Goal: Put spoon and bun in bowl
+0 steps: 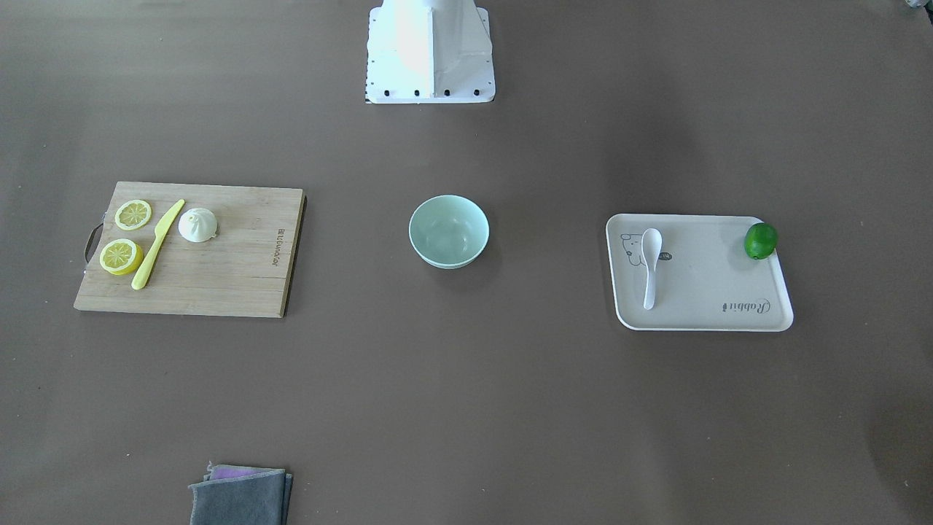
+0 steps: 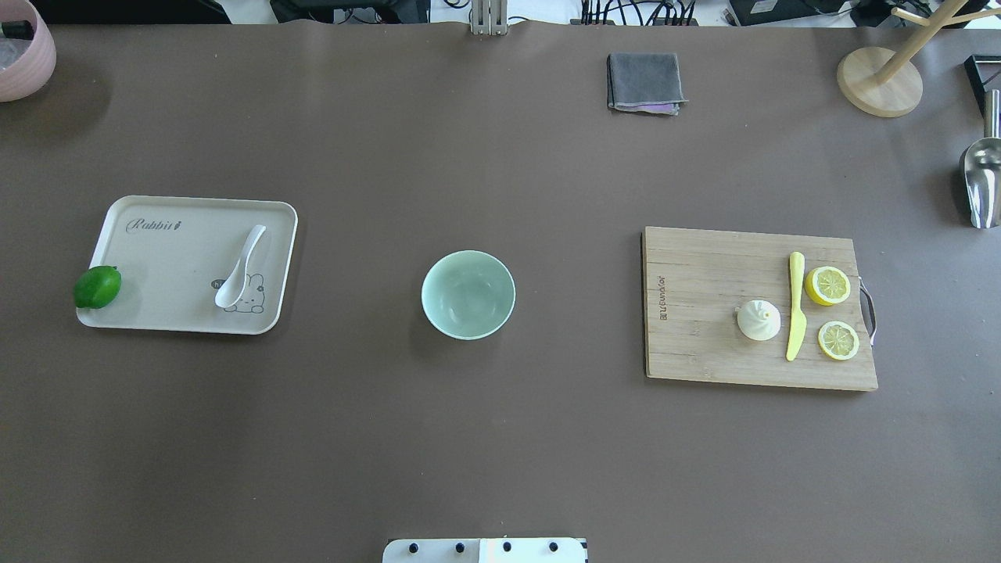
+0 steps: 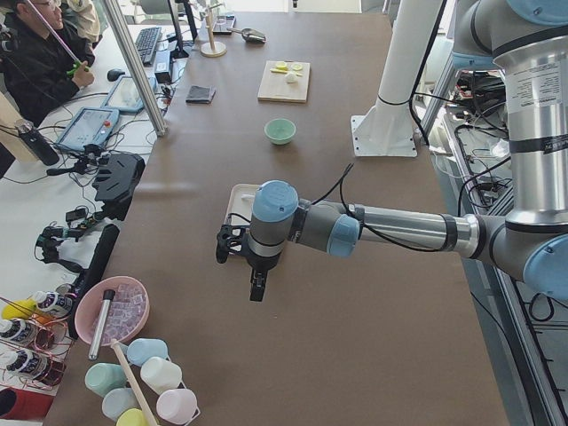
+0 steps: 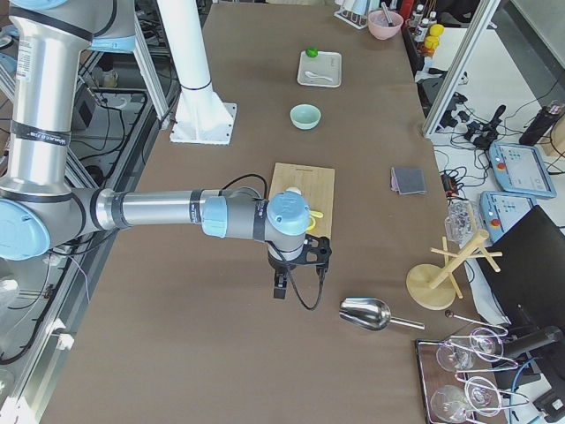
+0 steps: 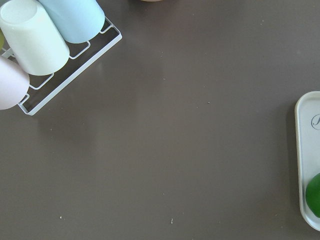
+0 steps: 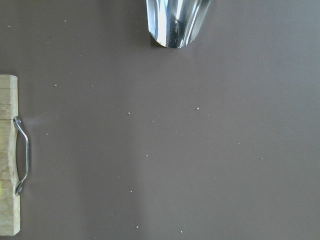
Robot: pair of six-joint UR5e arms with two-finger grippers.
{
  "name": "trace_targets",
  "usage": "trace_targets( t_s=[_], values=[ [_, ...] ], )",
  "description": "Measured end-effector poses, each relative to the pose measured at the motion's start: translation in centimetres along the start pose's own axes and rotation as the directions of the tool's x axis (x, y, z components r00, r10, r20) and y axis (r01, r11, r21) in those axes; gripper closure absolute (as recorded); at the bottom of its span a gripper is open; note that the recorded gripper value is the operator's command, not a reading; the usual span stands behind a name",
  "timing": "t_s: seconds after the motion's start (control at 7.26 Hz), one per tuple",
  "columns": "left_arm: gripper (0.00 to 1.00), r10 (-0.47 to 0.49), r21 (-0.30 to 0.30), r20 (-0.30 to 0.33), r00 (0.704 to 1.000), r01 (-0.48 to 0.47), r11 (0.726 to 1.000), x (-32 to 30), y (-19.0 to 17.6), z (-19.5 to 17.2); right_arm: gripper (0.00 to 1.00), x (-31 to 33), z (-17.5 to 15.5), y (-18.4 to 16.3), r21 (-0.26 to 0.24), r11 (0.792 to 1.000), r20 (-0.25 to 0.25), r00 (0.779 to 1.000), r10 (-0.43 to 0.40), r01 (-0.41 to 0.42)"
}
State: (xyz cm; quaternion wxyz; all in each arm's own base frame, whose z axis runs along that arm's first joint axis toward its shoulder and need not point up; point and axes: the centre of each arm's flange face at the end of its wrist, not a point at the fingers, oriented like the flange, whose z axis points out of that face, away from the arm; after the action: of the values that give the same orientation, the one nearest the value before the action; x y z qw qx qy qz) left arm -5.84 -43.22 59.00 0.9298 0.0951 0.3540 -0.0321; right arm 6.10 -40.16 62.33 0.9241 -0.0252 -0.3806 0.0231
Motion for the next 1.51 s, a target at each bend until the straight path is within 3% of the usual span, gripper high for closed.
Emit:
trace_targets(
  t_s=[1.51],
  values=[
    [0.02, -0.020, -0.018, 0.005, 1.000, 0.020, 1.000, -0.65, 0.32, 0.56, 0.00, 0.05, 0.03, 0.04, -0.001, 1.000, -0.002, 1.000, -0.003, 0.003]
  ],
)
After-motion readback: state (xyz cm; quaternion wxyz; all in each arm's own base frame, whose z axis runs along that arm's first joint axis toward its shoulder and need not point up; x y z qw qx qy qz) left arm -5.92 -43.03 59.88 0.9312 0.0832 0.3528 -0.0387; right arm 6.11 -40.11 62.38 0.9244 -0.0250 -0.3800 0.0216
